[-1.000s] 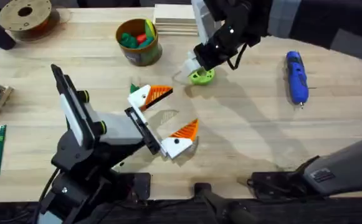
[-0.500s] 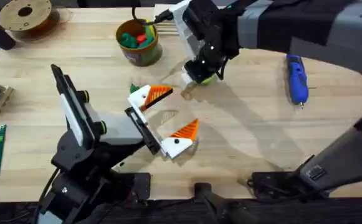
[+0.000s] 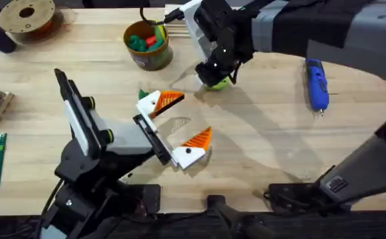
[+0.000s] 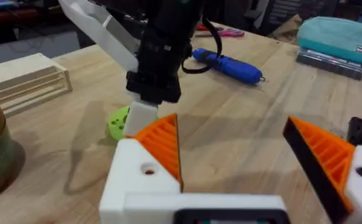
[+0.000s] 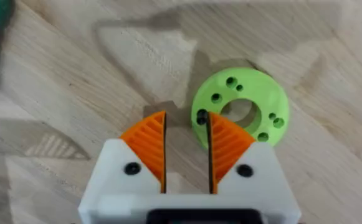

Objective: Pick up the gripper from the table and insert it into the empty holder that is missing its gripper. Then pick up a screw, insert it into the mounting hole, and use the screwdriver to tighten it. Finally, clean up the table by picking up the vegetable and placing it into the bucket.

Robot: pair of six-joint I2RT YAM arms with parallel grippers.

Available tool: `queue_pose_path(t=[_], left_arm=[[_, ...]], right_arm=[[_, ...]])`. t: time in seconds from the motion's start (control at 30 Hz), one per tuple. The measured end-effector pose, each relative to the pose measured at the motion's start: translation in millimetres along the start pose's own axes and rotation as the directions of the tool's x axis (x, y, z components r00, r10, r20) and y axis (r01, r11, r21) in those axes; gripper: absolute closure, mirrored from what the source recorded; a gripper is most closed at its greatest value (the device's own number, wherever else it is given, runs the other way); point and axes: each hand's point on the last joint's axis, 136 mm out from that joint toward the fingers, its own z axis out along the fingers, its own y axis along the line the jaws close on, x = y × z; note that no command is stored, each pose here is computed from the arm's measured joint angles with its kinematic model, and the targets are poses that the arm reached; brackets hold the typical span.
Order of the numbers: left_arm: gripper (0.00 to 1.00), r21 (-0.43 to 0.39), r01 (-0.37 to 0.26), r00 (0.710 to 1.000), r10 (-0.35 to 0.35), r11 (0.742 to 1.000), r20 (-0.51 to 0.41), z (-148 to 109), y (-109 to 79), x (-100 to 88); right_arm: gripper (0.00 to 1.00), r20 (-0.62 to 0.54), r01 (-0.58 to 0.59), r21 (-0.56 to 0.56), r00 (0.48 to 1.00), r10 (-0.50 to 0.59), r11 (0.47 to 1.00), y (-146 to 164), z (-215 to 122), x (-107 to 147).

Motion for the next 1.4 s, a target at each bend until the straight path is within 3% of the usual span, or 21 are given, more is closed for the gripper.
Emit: queue_pose_path(t=[0.3, 0.5, 0.67, 1.17, 1.4], left_arm=[[0.014, 0.000, 0.000, 1.000, 0.000, 1.000, 0.000, 0, 0.0, 0.1], [0.013, 0.000, 0.000, 1.000, 0.000, 1.000, 0.000, 0, -0.1, 0.0], [0.014, 0.000, 0.000, 1.000, 0.000, 1.000, 0.000, 0, -0.1, 0.0], [0.014, 0.000, 0.000, 1.000, 0.000, 1.000, 0.000, 0, -0.1, 0.0], [0.014, 0.001, 0.000, 1.000, 0.000, 1.000, 0.000, 0, -0.1, 0.0]], right_arm=[[0.684, -0.013, 0.000, 0.017, 1.000, 0.000, 1.000, -3, 7, 1], [0.929, -0.011, -0.001, 0.049, 1.000, 0.002, 0.999, -10, 7, 1], [0.988, -0.009, -0.002, 0.053, 1.000, 0.003, 0.999, -11, 7, 0], [0.993, -0.011, -0.002, 0.053, 1.000, 0.003, 0.999, -11, 3, 0], [0.993, 0.086, -0.004, 0.056, 0.996, -0.001, 0.998, -10, -37, -15]])
